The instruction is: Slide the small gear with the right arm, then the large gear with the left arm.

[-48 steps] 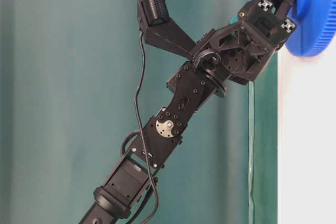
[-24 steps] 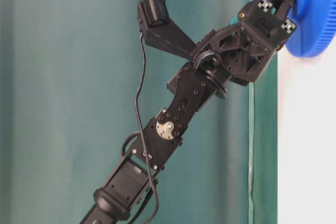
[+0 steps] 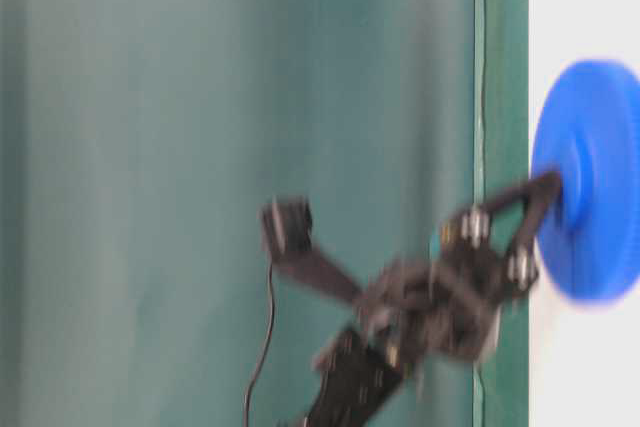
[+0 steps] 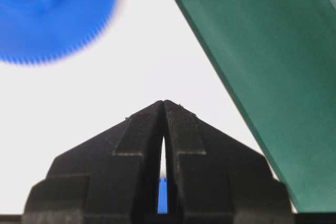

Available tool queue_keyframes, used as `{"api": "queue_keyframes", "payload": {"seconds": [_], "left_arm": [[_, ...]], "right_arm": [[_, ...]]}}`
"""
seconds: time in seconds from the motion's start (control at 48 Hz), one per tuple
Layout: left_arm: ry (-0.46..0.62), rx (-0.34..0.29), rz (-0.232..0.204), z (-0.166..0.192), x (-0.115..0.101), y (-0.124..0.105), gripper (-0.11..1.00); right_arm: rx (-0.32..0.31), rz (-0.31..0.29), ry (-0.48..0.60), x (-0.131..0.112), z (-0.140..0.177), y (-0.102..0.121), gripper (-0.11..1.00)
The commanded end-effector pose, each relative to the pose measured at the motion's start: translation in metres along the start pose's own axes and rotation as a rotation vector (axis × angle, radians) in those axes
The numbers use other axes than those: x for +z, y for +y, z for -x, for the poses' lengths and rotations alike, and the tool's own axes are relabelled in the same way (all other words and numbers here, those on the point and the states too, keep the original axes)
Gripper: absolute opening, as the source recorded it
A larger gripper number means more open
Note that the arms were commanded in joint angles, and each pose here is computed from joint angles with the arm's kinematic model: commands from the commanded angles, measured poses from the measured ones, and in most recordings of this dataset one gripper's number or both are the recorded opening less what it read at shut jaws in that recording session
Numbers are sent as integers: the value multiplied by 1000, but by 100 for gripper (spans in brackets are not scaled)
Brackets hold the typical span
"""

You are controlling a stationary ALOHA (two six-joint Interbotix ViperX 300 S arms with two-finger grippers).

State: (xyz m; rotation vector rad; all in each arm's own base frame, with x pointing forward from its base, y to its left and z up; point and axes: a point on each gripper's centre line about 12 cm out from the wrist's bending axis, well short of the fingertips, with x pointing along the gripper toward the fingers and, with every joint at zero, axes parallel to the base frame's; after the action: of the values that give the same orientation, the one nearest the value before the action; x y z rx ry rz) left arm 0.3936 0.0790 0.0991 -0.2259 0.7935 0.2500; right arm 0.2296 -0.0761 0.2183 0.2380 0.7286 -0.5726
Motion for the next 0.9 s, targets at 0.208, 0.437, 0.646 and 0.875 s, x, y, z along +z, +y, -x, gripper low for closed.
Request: {"api": "queue_keyframes", "payload": {"seconds": [0.208,0.437,0.646,0.875], "left_arm": [[55,27,37,70,-56,17,0],[58,62,79,114,-84,34,0],[52,70,88,126,-95,38,0],[57,71,88,126,-95,38,0]], "right_arm": [[41,-7,-32,7,0,6,53],[57,-12,-27,9,-5,10,53],[70,-9,-24,12,-11,15,53],[67,-3,-13,13,-16,17,53]]}}
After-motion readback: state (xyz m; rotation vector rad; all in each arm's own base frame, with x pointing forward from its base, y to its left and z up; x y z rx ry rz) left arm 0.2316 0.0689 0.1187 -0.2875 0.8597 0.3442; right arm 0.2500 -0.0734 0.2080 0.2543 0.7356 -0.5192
